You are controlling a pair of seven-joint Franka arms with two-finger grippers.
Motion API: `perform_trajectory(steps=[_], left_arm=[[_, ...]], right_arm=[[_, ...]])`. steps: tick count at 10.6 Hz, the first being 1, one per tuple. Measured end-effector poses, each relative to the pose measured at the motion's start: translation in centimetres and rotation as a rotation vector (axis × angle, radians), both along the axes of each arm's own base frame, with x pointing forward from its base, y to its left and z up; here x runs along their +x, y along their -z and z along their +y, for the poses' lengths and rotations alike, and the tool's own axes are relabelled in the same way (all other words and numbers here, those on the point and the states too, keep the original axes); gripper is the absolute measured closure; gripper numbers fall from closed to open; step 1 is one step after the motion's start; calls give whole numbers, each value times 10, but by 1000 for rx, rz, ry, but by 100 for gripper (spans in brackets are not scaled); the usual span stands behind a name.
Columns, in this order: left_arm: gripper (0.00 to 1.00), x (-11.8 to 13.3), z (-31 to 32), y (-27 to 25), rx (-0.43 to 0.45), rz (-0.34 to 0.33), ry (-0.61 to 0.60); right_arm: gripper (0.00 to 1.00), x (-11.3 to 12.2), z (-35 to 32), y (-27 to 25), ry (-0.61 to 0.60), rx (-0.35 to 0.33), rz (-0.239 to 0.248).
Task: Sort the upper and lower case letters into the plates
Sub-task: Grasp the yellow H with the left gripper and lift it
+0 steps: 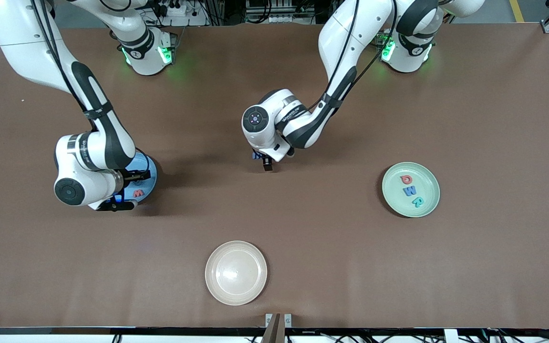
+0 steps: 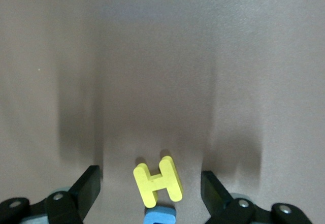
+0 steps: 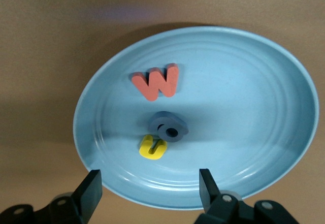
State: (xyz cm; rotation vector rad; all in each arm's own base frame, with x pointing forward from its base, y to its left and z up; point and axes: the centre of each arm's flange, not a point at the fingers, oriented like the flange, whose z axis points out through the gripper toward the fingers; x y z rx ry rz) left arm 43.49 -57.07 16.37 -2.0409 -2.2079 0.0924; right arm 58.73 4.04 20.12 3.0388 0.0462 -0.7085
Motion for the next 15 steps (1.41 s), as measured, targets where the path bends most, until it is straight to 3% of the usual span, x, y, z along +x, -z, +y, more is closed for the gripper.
perform_trajectory(steps=[7, 9, 10, 12, 15], left_arm=[[22, 1, 1, 0, 6, -9, 6], [34, 2, 2, 0, 10, -15, 11], [35, 1, 1, -1, 11, -15, 13], [62, -1, -2, -6, 13, -16, 21], [63, -1, -1, -6, 14, -20, 26]], right_arm=[[14, 0, 2, 0, 1, 0, 0], [14, 0, 3, 0, 2, 1, 0], [14, 0, 4, 0, 4, 1, 0], [15, 0, 5, 0, 14, -4, 0], [15, 0, 8, -1, 29, 2, 3]])
